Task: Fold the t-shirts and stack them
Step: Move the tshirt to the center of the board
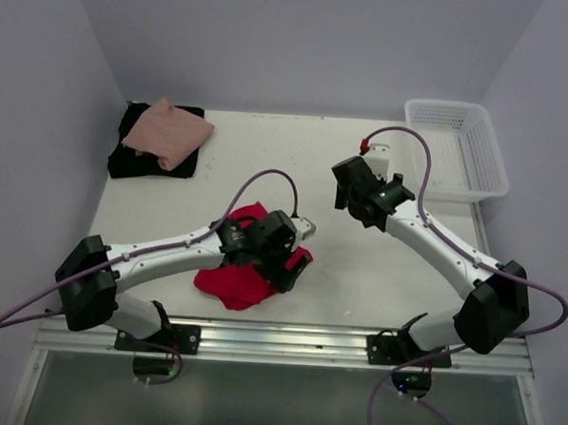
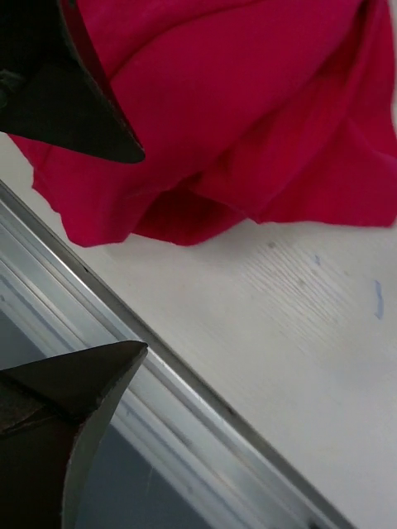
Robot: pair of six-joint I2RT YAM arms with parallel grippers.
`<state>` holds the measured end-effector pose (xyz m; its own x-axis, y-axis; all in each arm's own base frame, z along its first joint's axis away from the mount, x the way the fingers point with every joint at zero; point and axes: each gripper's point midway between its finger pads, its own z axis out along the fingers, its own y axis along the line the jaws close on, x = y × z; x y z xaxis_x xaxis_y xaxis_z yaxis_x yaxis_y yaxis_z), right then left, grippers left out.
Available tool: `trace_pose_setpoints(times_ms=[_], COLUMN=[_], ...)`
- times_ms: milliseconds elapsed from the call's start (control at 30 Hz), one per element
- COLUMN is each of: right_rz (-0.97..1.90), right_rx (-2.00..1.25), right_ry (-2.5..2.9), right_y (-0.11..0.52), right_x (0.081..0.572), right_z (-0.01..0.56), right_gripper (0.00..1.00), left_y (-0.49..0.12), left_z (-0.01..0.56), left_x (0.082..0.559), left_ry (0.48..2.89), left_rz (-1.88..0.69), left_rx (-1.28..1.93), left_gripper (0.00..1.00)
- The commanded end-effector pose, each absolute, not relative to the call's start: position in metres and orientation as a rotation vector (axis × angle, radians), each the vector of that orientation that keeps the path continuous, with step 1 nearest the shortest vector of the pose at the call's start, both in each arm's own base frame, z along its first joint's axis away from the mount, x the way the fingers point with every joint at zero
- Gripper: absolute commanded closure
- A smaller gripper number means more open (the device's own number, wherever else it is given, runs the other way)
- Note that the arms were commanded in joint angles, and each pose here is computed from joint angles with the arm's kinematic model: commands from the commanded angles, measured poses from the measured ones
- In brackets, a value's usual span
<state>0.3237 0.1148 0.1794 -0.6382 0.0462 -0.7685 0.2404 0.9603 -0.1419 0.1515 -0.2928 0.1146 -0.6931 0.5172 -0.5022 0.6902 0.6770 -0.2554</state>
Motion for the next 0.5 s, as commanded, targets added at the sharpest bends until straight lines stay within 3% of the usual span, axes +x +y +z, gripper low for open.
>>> trace_pose_setpoints(times_ms=[0,167,367,467], right_rz=[-0.266,-0.258,-0.247,-0.249], right_rx=[0.235,0.254,0.272,0.273], right_ry=[2.230,2.229,2.238,2.239], right_y=[0.110,0.099,0.089,0.086], right_x=[0.325,0.324,0.323,0.322], right_z=[0.187,0.189,0.188,0.188], right_gripper=[0.01,0.01,0.01,0.01], left_y=[-0.259,-0.246,-0.241,-0.231], left_z=[0.082,0.061,0.046,0.042], left_x=[0.158,0.161,0.160,0.164], left_ry=[2.546,2.520,2.508,2.503], left_rz=[-0.228,0.034,0.112,0.192], left_rx=[0.886,0.824,0.715,0.679], left_gripper=[0.08,0.09,0.11,0.24])
